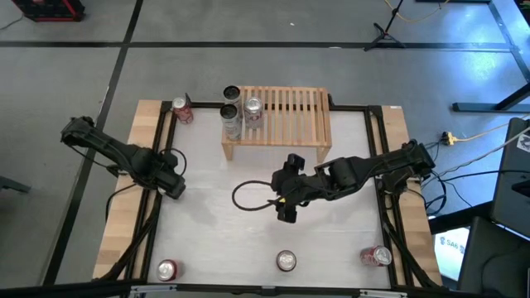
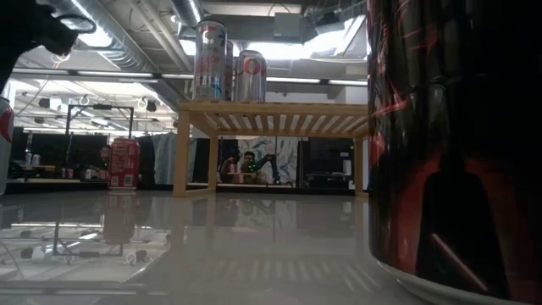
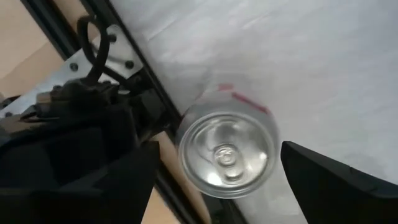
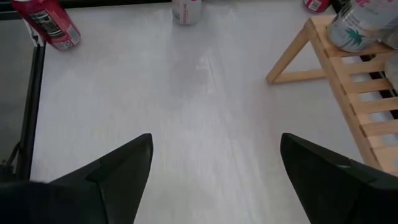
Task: Place canned beverage on shelf
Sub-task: Put the silver soda can on the shelf
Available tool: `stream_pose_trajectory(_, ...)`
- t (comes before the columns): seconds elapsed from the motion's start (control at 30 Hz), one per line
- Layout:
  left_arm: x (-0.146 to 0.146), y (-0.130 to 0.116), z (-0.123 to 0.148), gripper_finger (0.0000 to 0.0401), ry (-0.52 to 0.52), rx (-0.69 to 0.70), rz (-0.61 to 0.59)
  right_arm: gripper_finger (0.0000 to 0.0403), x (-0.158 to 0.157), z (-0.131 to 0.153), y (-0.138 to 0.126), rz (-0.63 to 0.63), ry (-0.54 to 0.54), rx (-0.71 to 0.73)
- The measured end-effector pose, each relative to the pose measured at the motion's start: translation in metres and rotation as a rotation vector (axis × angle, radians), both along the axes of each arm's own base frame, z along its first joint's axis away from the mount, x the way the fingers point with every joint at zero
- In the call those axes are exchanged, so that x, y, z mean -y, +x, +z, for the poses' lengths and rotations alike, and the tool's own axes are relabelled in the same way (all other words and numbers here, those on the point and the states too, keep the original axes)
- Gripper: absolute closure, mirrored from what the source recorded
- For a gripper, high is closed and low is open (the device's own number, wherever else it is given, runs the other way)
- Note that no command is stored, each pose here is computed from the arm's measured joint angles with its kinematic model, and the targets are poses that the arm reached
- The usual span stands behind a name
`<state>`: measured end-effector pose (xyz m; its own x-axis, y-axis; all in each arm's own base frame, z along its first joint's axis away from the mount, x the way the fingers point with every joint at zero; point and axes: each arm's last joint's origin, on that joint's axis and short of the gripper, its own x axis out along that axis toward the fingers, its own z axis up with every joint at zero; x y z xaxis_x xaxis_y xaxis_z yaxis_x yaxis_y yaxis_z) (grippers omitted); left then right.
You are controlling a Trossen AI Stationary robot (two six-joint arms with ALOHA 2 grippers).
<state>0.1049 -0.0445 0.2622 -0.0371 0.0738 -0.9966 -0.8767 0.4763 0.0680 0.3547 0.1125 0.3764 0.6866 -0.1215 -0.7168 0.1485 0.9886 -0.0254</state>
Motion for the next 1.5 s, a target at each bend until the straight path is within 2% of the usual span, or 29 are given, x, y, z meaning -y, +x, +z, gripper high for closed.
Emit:
stream_pose_trajectory(0.23, 0.002, 0.004, -0.007, 0.0071, -0.02, 0.038, -0.004, 0.0061, -0.001, 0.0, 0.0, 0.012, 0.011, -0.007)
stream_pose_trajectory(0.5, 0.002, 0.004, -0.027, 0.0071, -0.027, 0.014, -0.005, 0.0061, 0.0, -0.002, -0.002, 0.013, 0.005, -0.026)
stream_pose_trajectory(0.7, 0.008, 0.012, -0.04, 0.0071, -0.122, 0.07, -0.088, 0.0061, 0.0, -0.002, -0.002, 0.016, 0.008, -0.027)
stream_pose_trajectory(0.87, 0.012, 0.019, -0.042, 0.0081, -0.169, 0.137, -0.223, 0.0061, -0.006, -0.002, -0.003, 0.047, 0.029, -0.033)
stream_pose_trajectory(1.03, 0.014, 0.024, -0.041, 0.0126, -0.19, 0.174, -0.445, 0.0061, -0.016, -0.002, -0.007, 0.058, 0.003, -0.028)
stream_pose_trajectory(1.17, 0.02, 0.035, -0.027, 0.0126, -0.211, 0.236, -0.615, 0.0061, -0.028, -0.004, -0.016, 0.05, 0.007, -0.056)
stream_pose_trajectory(1.33, 0.03, 0.063, 0.005, 0.0126, -0.098, 0.306, -0.794, 0.0061, -0.054, -0.021, -0.033, 0.011, 0.016, -0.079)
stream_pose_trajectory(1.5, 0.046, 0.108, 0.022, 0.0126, -0.02, 0.296, -1.0, 0.0061, -0.069, -0.033, -0.061, -0.012, 0.098, -0.048)
